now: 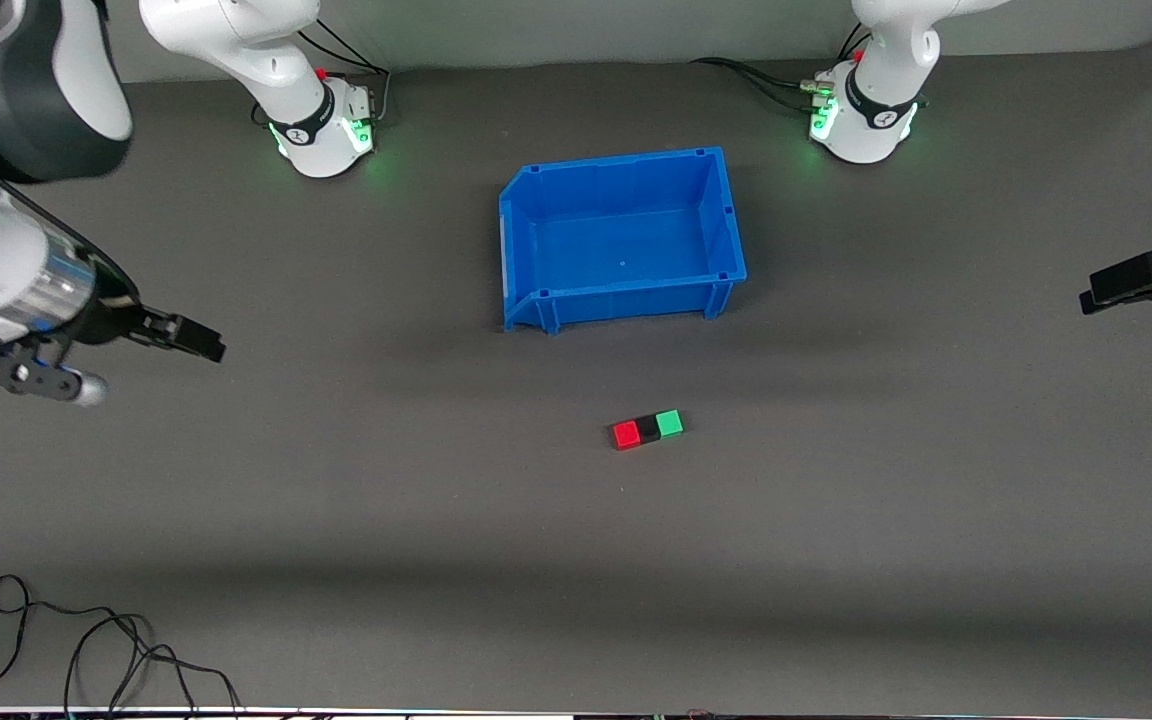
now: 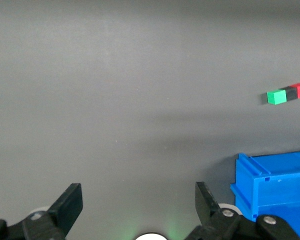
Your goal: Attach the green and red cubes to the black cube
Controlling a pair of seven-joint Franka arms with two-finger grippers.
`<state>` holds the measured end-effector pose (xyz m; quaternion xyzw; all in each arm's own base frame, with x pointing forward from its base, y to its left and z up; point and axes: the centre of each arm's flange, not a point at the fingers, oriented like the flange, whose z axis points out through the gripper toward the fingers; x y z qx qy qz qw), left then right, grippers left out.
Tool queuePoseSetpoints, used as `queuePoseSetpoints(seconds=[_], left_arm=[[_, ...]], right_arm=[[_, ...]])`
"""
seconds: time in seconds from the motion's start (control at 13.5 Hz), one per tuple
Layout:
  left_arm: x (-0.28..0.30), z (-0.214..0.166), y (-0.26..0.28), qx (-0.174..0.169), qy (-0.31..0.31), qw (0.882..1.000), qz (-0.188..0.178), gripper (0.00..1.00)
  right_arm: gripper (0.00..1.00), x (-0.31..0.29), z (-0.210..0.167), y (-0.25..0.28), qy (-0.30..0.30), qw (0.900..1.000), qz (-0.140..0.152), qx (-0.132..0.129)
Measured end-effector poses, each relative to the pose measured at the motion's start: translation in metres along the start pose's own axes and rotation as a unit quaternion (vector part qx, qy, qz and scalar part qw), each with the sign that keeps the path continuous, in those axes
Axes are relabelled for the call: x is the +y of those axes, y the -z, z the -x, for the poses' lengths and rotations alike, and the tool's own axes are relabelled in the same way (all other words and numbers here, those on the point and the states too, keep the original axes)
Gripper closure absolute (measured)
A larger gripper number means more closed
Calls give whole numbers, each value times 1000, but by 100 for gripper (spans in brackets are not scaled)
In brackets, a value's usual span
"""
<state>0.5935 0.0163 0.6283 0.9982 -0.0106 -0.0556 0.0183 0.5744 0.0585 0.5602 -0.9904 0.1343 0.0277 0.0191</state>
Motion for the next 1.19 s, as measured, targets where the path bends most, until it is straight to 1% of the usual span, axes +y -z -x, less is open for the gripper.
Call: queuePoseSetpoints(seconds=[0.22,0.44,0.67,0.74,0.81,0.96,1.19], left_arm=[[12,3,-1,-2,-18,1000,-5,0],[28,13,0,1,-24,1000,-20,0],[36,30,0,35,-33,999,-24,0],[38,38,-2,40,-38,998,-24,0],[40,45,-2,43,-42,998,-24,0],[46,50,-4,43,-47,998,-25,0],[44,50,-12,34,-46,998,-27,0]], right_arm=[[0,6,22,18,7,1000,0,-7],[0,15,31,31,31,1000,2,-6],[0,18,38,37,38,999,5,-9],[0,18,38,38,38,999,5,-8],[0,19,38,38,39,999,10,-6],[0,25,35,40,38,999,30,2],[0,30,34,44,38,999,35,8]])
